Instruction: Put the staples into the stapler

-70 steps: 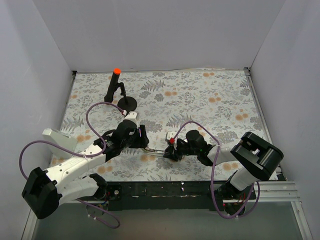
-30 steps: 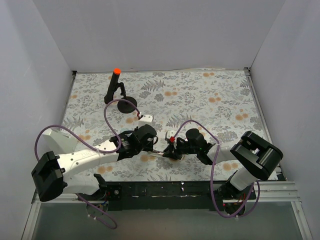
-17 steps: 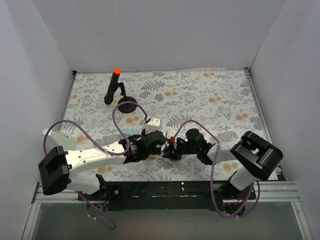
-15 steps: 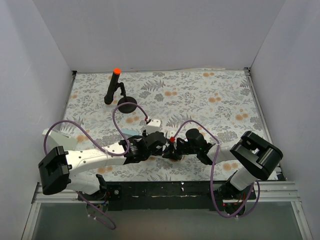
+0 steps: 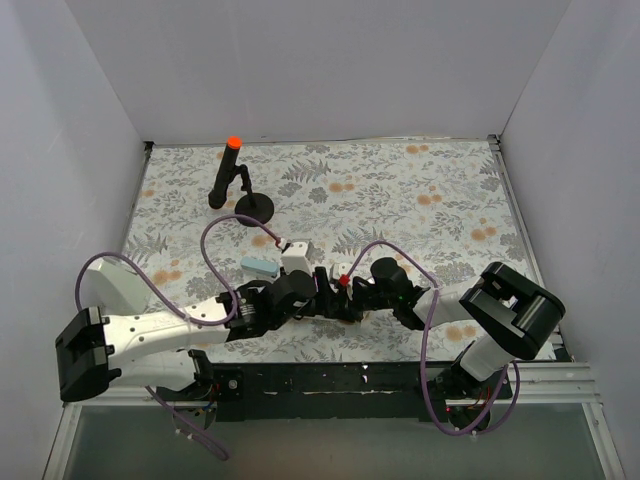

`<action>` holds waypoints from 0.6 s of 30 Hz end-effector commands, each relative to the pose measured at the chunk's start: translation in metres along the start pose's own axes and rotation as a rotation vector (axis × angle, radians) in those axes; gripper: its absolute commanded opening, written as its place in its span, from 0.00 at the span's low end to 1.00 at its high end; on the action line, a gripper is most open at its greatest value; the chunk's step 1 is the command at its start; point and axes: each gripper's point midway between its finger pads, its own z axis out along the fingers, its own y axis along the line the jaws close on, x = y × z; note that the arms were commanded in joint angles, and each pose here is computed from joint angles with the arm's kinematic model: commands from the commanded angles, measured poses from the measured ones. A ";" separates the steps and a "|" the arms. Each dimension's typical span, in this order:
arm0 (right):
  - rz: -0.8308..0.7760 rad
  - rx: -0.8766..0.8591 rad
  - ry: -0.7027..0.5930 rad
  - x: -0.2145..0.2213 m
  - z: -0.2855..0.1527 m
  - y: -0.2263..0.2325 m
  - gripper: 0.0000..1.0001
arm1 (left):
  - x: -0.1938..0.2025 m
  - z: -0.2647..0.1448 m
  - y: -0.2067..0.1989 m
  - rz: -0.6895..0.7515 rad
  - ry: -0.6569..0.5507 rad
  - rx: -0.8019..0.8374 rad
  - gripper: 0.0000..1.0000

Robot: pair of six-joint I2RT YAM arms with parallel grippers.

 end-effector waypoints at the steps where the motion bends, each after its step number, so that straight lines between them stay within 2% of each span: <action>1: -0.069 -0.002 -0.081 -0.031 0.006 -0.004 0.13 | -0.025 -0.016 -0.008 -0.071 -0.094 0.044 0.54; 5: -0.055 0.044 -0.074 -0.031 0.001 -0.010 0.32 | -0.035 -0.022 0.011 -0.062 -0.139 -0.017 0.59; 8: -0.050 0.055 -0.063 -0.031 -0.003 -0.009 0.40 | -0.047 -0.029 0.028 -0.065 -0.185 -0.055 0.63; 11: -0.036 0.074 -0.050 -0.032 -0.009 -0.008 0.45 | -0.059 -0.034 0.053 -0.079 -0.249 -0.102 0.66; 18: 0.017 0.124 0.040 -0.019 -0.027 -0.006 0.47 | -0.085 -0.050 0.102 -0.096 -0.353 -0.187 0.77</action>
